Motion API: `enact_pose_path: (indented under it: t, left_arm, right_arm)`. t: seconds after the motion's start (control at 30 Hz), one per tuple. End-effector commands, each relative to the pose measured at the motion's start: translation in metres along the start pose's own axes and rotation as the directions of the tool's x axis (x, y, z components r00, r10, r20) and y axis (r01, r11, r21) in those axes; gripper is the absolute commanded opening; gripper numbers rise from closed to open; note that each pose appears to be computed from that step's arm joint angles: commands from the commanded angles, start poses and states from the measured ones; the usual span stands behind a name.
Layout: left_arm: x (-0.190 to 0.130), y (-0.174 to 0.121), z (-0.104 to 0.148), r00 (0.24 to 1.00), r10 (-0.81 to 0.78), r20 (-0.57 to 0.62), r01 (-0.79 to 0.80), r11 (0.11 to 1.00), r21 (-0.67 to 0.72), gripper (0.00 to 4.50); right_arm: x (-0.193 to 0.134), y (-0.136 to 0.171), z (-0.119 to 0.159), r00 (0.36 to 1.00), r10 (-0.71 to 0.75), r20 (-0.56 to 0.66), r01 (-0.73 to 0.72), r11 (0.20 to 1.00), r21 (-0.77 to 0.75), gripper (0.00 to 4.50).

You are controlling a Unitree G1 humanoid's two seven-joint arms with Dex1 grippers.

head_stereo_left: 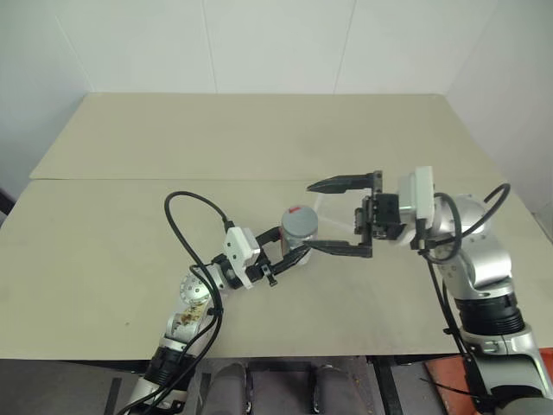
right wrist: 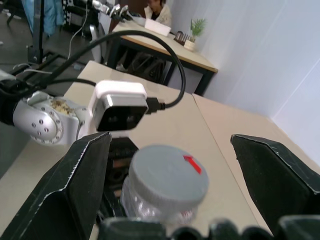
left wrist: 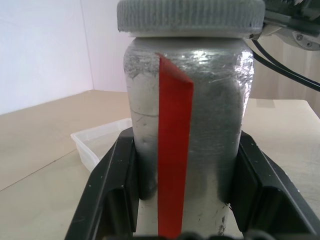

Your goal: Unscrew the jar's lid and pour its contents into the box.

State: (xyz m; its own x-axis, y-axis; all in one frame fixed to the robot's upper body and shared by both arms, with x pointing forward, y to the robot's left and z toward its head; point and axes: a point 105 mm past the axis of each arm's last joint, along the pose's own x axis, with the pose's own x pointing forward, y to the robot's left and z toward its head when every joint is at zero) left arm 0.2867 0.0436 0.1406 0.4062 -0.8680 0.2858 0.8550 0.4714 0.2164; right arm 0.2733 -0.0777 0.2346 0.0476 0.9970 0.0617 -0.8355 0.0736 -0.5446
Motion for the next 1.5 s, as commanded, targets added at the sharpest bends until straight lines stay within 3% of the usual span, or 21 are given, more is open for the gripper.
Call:
enact_pose_path:
  t: [0.03,0.47,1.5]
  left_arm:
    - [0.004,-0.003,0.011,0.999,-0.018,0.039,0.017,0.999,0.044,1.97]
    - [0.005,-0.003,0.011,0.999,-0.009,0.043,0.006,0.999,0.051,1.97]
    - [0.002,-0.002,0.009,0.999,-0.014,0.033,0.012,0.999,0.048,1.97]
  right_arm:
    - [0.012,-0.003,0.009,1.000,-0.015,0.023,0.017,0.998,-0.059,4.46]
    - [0.024,-0.012,-0.001,0.999,-0.046,-0.002,0.046,0.996,-0.076,4.46]
    - [-0.016,-0.023,-0.011,0.981,-0.151,-0.124,0.142,0.987,-0.078,4.46]
